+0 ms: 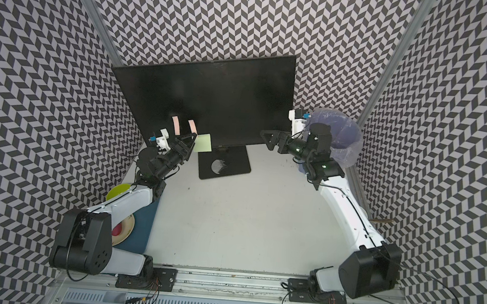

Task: Remove the sticky note from the monitor
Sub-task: Tear off the sticky note from the monitor.

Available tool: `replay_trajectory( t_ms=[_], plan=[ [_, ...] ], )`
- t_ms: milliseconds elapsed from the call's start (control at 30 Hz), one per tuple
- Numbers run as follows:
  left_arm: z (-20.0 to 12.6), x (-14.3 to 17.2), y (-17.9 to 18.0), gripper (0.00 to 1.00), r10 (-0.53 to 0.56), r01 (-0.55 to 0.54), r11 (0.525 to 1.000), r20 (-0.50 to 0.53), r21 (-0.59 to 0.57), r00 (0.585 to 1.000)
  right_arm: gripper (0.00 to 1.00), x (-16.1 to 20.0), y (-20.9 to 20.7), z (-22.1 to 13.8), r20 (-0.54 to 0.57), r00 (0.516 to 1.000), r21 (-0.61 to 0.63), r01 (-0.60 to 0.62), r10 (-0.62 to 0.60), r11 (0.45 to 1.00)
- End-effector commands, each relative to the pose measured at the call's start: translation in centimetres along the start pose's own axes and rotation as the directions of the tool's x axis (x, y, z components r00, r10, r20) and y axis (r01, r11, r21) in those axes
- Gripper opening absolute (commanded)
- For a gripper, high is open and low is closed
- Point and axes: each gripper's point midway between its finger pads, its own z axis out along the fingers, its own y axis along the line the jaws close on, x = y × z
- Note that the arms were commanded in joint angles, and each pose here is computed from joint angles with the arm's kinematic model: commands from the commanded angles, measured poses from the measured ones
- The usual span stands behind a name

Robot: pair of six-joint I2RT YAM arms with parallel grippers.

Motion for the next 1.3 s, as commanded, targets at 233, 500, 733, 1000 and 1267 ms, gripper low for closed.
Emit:
replay_trajectory(
  t_ms=[233,500,733,1000,1267],
  plan=[
    [1.7,-1.4,-2.0,0.70,0.031,-0.032,0.996,0.017,0.078,0.999,0.99,-1.2,1.9,-0.5,0.043,0.998,-0.056,0.047,-0.045,0.997],
    [2.3,-1.3,-1.2,0.64,0.043,-0.043,0.997,0.001,0.058,0.999,0.99,-1.2,2.0,-0.6,0.041,0.998,-0.058,0.050,-0.048,0.997],
    [2.4,-1.6,-1.9,0.45,0.063,-0.063,0.996,0.007,0.061,0.998,0.99,-1.4,2.1,-0.5,0.042,0.998,-0.064,0.051,-0.048,0.997],
    [2.1,-1.4,-1.3,0.07,0.069,-0.069,0.997,0.006,0.040,0.998,0.99,-1.6,2.4,-0.5,0.047,0.998,-0.078,0.044,-0.041,0.996],
    [1.4,-1.2,-2.0,0.00,0.103,-0.103,0.994,0.000,0.037,0.995,0.99,-1.9,2.9,-0.6,0.051,0.998,-0.101,0.033,-0.028,0.994]
  ],
)
